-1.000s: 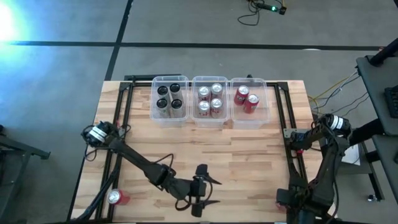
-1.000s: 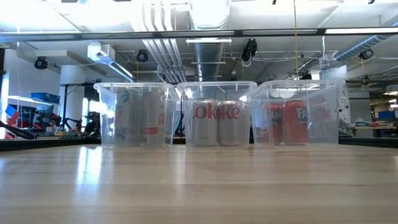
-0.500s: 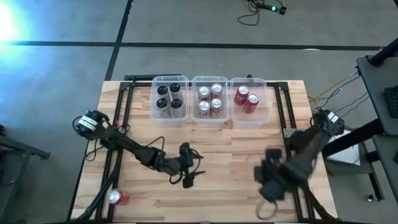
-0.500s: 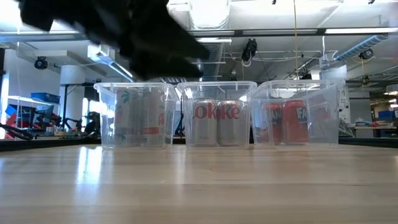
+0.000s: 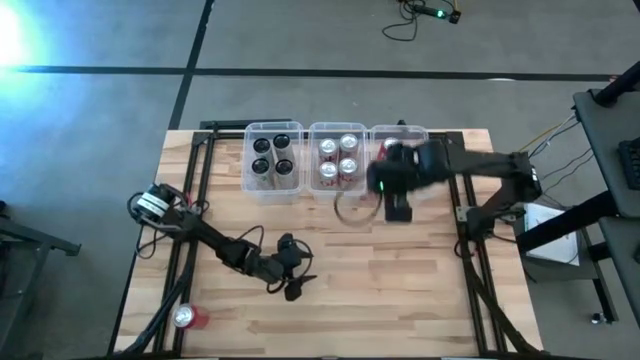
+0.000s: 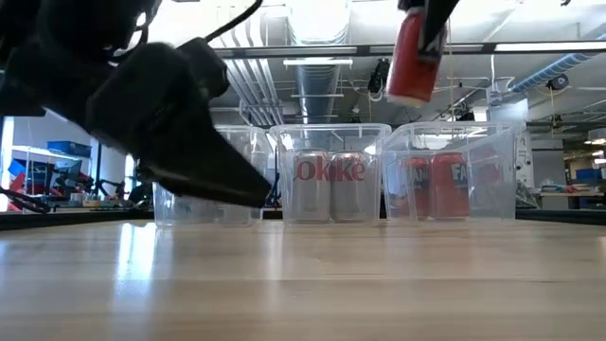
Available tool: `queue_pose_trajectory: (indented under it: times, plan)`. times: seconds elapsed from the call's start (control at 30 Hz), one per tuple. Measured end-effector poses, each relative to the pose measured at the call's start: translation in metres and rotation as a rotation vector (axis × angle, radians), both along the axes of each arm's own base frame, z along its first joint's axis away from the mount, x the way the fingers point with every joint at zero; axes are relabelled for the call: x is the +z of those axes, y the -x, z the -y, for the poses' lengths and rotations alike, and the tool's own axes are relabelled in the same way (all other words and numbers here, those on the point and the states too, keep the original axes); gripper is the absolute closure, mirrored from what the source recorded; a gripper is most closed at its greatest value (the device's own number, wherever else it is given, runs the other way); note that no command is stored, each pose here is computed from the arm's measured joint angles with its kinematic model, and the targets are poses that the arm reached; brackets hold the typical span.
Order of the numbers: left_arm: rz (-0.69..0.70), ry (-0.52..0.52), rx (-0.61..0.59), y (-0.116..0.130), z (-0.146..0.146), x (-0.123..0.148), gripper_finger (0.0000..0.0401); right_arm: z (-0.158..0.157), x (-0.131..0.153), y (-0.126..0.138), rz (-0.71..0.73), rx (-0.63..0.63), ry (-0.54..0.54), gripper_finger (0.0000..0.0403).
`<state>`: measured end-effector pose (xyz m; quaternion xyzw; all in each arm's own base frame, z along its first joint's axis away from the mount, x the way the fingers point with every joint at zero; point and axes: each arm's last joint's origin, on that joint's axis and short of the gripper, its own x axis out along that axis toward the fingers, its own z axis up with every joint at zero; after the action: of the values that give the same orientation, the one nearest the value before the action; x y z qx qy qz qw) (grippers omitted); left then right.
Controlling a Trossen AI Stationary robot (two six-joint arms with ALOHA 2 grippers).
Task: Sort soda cans
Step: Put the right red soda can into the right transparent bin
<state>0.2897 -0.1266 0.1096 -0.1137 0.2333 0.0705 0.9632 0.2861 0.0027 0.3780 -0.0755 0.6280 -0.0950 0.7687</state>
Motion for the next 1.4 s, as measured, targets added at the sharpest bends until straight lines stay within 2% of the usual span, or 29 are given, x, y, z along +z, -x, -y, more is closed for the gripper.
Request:
queue_pose_trajectory:
  times: [0.23, 0.37, 0.6, 0.83, 1.1, 1.4]
  plan:
    - [-0.041, 0.039, 0.001, 0.010, -0.003, -0.010, 0.0115, 0.074, -0.006, 0.009, -0.078, -0.082, 0.032, 0.0107]
    - [-0.059, 0.033, 0.004, 0.014, -0.005, -0.015, 0.0115, 0.099, -0.017, 0.017, -0.112, -0.113, -0.067, 0.0107]
    - [-0.089, 0.009, 0.005, 0.020, -0.010, -0.021, 0.0115, 0.117, -0.054, 0.018, -0.236, -0.095, -0.157, 0.0106]
    - [-0.113, 0.003, 0.005, 0.023, -0.011, -0.023, 0.0115, 0.132, -0.079, 0.011, -0.282, -0.057, -0.183, 0.0106]
    - [-0.113, 0.021, 0.017, 0.023, -0.011, -0.023, 0.0115, 0.146, -0.090, 0.006, -0.214, 0.066, -0.222, 0.0106]
    - [-0.121, 0.004, 0.008, 0.023, -0.011, -0.024, 0.0115, 0.155, -0.116, 0.010, -0.196, 0.101, -0.255, 0.0104]
